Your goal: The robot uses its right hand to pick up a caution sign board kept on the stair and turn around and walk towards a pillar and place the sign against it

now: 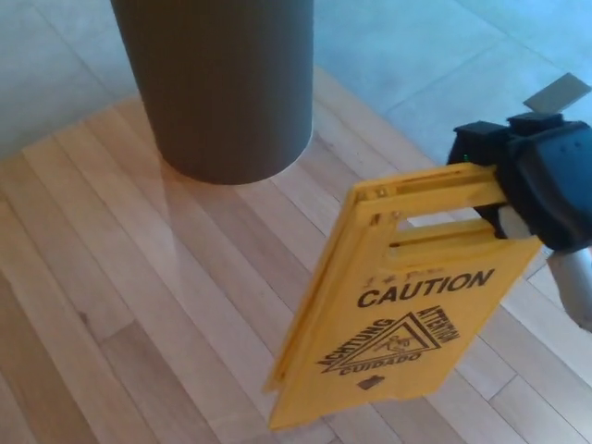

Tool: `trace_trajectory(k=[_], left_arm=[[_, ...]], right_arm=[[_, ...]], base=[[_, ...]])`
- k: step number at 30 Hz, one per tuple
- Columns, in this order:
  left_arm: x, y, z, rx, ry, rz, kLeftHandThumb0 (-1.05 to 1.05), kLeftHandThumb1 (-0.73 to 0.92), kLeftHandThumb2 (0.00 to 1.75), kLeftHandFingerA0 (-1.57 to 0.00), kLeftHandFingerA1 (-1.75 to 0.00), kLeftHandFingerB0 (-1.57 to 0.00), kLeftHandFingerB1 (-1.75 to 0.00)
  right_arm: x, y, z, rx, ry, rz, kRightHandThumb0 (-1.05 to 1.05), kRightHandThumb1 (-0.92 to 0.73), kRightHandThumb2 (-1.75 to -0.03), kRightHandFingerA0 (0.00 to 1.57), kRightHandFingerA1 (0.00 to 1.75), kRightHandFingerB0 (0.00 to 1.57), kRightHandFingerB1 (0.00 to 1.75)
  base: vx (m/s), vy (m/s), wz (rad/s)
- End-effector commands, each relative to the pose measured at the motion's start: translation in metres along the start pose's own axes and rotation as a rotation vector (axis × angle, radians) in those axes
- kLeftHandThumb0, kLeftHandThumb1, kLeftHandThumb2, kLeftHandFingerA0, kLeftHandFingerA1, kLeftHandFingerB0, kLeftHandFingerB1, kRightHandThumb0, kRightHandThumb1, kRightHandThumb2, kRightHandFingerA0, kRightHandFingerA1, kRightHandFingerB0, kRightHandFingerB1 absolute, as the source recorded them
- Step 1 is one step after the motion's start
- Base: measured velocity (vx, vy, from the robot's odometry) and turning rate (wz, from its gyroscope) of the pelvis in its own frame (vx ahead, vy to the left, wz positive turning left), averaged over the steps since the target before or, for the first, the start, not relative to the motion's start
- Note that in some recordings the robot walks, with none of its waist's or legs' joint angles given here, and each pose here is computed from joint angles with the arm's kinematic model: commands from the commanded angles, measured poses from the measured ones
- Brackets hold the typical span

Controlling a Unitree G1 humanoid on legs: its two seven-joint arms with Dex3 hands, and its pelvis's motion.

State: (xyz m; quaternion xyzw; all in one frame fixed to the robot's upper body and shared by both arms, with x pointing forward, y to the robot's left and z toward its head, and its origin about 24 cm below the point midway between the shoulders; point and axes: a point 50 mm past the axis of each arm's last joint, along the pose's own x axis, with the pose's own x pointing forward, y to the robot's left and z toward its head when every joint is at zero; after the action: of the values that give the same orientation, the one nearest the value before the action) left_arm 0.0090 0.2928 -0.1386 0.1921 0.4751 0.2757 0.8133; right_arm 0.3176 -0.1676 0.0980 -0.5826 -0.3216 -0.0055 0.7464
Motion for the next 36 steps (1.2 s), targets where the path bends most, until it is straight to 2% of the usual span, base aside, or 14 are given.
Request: trace_trajectory(k=[1,3,9,10,16,17,19,20,24,25,32,33,35,36], left_arm=[[0.002,0.005,0.000,0.005,-0.003,0.006,0.05,0.56,0.86,-0.96,-0.84,-0.87,-0.65],[0.003,0.005,0.000,0.015,0.009,0.006,-0.05,0.63,0.81,-0.99,-0.84,-0.89,-0.60],[0.005,0.004,0.003,0.000,0.015,0.006,0.01,0.59,0.83,-0.98,-0.82,-0.88,-0.61],[0.005,0.004,0.004,0.038,0.004,0.007,-0.04,0.60,0.80,-0.99,-0.84,-0.90,-0.59],[0.006,0.005,0.006,0.022,-0.001,0.010,-0.06,0.59,0.80,-0.99,-0.86,-0.92,-0.62],[0.006,0.004,0.007,0.024,-0.002,0.008,0.02,0.55,0.92,-0.99,-0.84,-0.90,-0.63],[0.007,0.003,0.008,0.020,-0.001,0.006,0.03,0.56,0.86,-0.99,-0.83,-0.90,-0.62],[0.007,0.003,0.009,0.031,-0.006,0.008,-0.01,0.57,0.87,-1.01,-0.84,-0.91,-0.62],[0.006,0.003,0.010,0.023,-0.023,0.009,0.00,0.56,0.92,-1.01,-0.88,-0.92,-0.63],[0.007,0.003,0.010,0.024,-0.024,0.011,0.02,0.54,0.98,-1.01,-0.85,-0.93,-0.65],[0.006,0.003,0.011,0.034,-0.036,0.025,0.02,0.52,0.97,-1.02,-0.85,-0.94,-0.63],[0.006,0.005,0.009,0.031,-0.027,0.019,-0.03,0.60,0.85,-1.03,-0.89,-0.93,-0.66],[0.007,0.007,0.008,0.053,-0.026,0.018,-0.06,0.62,0.81,-1.03,-0.87,-0.92,-0.66],[0.007,0.007,0.008,0.048,-0.021,0.020,-0.08,0.66,0.69,-1.04,-0.86,-0.93,-0.66]], right_arm=[[0.017,-0.013,-0.001,-0.036,-0.022,-0.058,-0.13,-0.47,-1.09,1.28,1.34,1.01,1.15],[0.022,-0.012,0.007,-0.011,-0.041,-0.066,-0.15,-0.48,-1.11,1.26,1.34,1.00,1.15],[0.028,-0.009,0.018,0.019,-0.070,-0.074,-0.15,-0.48,-1.10,1.27,1.35,1.00,1.17],[0.031,-0.007,0.023,0.023,-0.088,-0.073,-0.11,-0.47,-1.08,1.05,1.59,0.92,1.33],[0.034,-0.003,0.031,0.048,-0.094,-0.054,-0.13,-0.49,-1.08,1.05,1.57,0.92,1.30],[0.036,-0.001,0.034,0.055,-0.102,-0.055,-0.10,-0.44,-1.06,1.06,1.58,0.93,1.34],[0.041,0.004,0.041,0.064,-0.119,-0.049,-0.08,-0.43,-1.07,1.06,1.57,0.92,1.35],[0.042,0.005,0.042,0.064,-0.122,-0.043,-0.08,-0.43,-1.10,1.07,1.55,0.89,1.32],[0.043,0.010,0.044,0.072,-0.126,-0.026,-0.08,-0.41,-1.09,1.03,1.60,0.89,1.40],[0.044,0.012,0.044,0.068,-0.125,-0.009,-0.08,-0.41,-1.06,1.04,1.58,0.94,1.33],[0.044,0.018,0.045,0.020,-0.127,0.040,-0.11,-0.43,-1.08,1.03,1.62,0.91,1.37],[0.044,0.025,0.045,0.011,-0.133,0.097,-0.08,-0.43,-1.06,1.02,1.61,0.90,1.40],[0.044,0.028,0.046,0.011,-0.139,0.130,-0.08,-0.43,-1.05,1.01,1.62,0.90,1.42],[0.044,0.029,0.046,0.012,-0.139,0.132,-0.09,-0.44,-1.03,1.02,1.60,0.91,1.39]], base=[[0.17,-0.272,0.09],[0.20,-0.491,-0.11],[0.20,-0.105,-0.09],[0.15,0.054,-0.16],[0.16,0.086,-0.20],[0.18,0.126,-0.04],[0.19,0.082,-0.21],[0.19,0.048,-0.03],[0.17,0.025,0.04],[0.15,-0.007,0.09],[0.14,-0.116,0.21],[0.16,-0.196,0.43],[0.14,-0.173,0.33],[0.13,-0.154,0.08]])
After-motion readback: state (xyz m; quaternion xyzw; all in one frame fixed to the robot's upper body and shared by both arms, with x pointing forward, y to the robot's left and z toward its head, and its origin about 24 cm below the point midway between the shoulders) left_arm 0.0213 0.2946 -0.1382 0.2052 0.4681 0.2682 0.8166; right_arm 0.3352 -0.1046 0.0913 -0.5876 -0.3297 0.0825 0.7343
